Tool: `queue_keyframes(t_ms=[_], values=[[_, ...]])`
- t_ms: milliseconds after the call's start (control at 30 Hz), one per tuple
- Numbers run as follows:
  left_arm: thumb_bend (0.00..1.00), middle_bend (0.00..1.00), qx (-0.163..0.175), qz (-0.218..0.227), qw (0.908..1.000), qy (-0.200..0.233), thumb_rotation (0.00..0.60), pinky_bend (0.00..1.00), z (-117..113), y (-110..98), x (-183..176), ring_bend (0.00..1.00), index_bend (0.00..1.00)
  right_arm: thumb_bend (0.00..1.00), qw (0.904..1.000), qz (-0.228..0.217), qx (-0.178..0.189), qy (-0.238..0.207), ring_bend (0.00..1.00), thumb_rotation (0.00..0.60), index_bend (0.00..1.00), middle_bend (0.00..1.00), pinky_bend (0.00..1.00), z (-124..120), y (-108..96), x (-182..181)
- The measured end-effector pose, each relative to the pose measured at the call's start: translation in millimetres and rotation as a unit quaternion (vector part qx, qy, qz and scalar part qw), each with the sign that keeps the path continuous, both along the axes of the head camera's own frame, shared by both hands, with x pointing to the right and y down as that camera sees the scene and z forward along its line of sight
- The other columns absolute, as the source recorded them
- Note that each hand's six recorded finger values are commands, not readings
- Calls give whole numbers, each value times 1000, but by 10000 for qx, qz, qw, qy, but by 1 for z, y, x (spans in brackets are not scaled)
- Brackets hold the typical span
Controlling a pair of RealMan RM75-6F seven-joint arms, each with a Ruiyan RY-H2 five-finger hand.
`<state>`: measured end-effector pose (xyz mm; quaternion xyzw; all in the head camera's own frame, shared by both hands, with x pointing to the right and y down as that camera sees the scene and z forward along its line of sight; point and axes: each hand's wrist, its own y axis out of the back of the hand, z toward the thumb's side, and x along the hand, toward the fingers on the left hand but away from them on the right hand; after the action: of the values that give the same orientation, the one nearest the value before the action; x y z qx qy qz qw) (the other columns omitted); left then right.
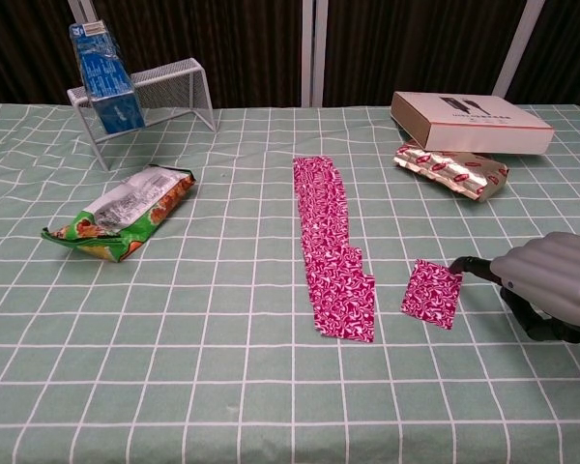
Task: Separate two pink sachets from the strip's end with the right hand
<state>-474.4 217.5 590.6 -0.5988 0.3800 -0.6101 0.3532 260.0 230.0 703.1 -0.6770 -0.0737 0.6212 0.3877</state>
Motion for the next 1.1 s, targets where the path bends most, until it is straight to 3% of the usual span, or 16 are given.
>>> queue_keyframes(t_ms=[333, 533, 1100], values=[[146, 0, -31, 26, 10000, -11, 600, 71, 1, -2, 2, 0, 20, 1000, 9994, -154, -263, -160, 800, 600, 138, 879, 720, 2, 15, -14], [146, 0, -35, -10, 10000, -16, 600, 71, 1, -1, 0, 0, 20, 1000, 9992, -149, -353, -108, 800, 600, 142, 879, 720, 8, 9, -17], [147, 0, -48, -48, 10000, -35, 600, 71, 0, 0, -4, 0, 20, 1000, 9995, 151, -165, 243, 800, 600, 144, 879, 720, 22, -14, 2]])
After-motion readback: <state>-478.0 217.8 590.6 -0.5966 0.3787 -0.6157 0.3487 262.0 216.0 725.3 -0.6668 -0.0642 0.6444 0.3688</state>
